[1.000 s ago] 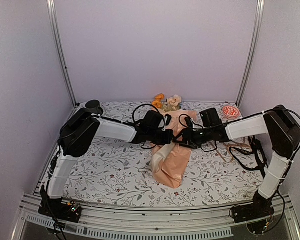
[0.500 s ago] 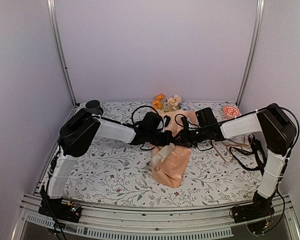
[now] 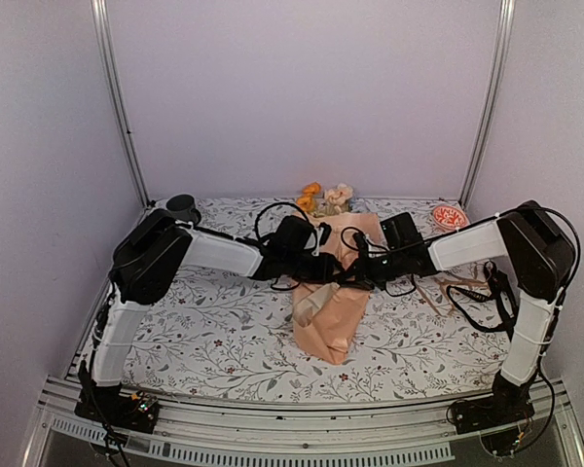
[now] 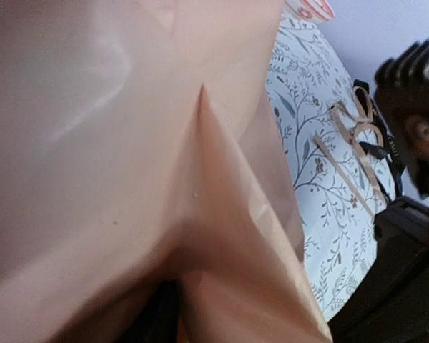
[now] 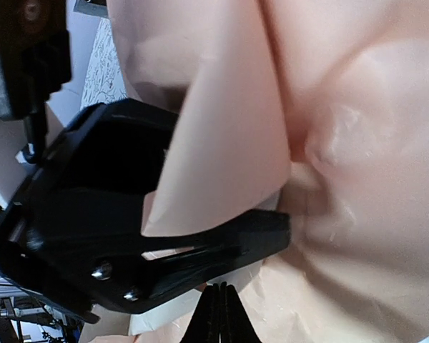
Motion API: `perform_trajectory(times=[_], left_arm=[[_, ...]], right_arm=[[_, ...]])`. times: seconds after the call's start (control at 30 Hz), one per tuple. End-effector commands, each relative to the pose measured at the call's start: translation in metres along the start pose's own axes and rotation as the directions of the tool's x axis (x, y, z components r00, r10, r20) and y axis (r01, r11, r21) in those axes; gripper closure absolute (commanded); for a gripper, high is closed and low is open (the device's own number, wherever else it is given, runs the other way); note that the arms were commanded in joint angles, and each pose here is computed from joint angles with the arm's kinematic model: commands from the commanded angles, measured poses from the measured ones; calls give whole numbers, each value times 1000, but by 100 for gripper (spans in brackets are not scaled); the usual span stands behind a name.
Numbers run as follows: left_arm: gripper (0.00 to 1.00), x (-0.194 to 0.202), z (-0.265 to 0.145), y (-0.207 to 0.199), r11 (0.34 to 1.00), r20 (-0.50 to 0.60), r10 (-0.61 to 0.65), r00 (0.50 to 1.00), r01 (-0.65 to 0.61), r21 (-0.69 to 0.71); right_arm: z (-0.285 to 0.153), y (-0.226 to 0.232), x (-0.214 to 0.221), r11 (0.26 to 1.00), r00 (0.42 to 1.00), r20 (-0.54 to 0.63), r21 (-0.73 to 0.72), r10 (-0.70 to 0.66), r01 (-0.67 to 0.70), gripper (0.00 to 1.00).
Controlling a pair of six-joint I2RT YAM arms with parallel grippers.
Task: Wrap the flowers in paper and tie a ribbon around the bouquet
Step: Fold the 2/3-folded wrapping paper at the center of the board.
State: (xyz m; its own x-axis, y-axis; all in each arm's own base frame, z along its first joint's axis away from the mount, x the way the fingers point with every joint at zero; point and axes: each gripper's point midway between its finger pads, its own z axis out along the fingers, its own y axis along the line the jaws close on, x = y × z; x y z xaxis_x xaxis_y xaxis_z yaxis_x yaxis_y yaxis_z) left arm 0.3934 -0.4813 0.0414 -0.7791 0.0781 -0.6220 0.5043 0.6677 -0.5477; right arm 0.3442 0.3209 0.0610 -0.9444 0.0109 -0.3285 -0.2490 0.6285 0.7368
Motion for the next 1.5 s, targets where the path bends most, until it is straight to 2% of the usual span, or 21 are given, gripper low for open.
perform_trajectory(times=[0.0,0.13,0.4,0.5,0.67,0.93,1.1,1.17,1.3,1.47], left_arm=[[56,-25,-23,-1,996,40,82,996,-81,-41],[51,-36,-32,-13,990,62,137,989,-137,-20],[48,-26,-33,-13,990,28,141,990,-140,-5],[52,-18,-31,-4,990,11,140,990,-140,-25],[57,-1,-18,7,993,-45,119,992,-120,-16],[53,0,-21,6,989,-30,144,989,-144,-16],[53,-2,-21,5,989,-26,150,988,-150,-16],[53,-1,-21,6,989,-27,149,988,-150,-17],[53,-1,-20,6,989,-28,148,989,-149,-18],[53,-3,-21,6,988,-22,150,988,-150,-19]], right_arm=[[1,-14,7,1000,1000,-16,3,9,-9,99],[5,-24,11,1000,999,-37,1,22,-22,99],[11,-45,20,997,994,-72,10,79,-78,99],[13,-49,22,995,992,-84,3,99,-99,99],[-1,-19,5,995,999,-28,-96,26,-28,99],[-38,8,-49,993,989,140,-107,-37,52,82],[-30,5,-64,995,989,127,-61,-77,85,52],[-26,4,-68,994,989,118,-52,-90,97,46],[-14,-1,-64,993,993,70,-52,-100,104,41],[-6,-6,-71,994,993,60,-27,-104,105,43]])
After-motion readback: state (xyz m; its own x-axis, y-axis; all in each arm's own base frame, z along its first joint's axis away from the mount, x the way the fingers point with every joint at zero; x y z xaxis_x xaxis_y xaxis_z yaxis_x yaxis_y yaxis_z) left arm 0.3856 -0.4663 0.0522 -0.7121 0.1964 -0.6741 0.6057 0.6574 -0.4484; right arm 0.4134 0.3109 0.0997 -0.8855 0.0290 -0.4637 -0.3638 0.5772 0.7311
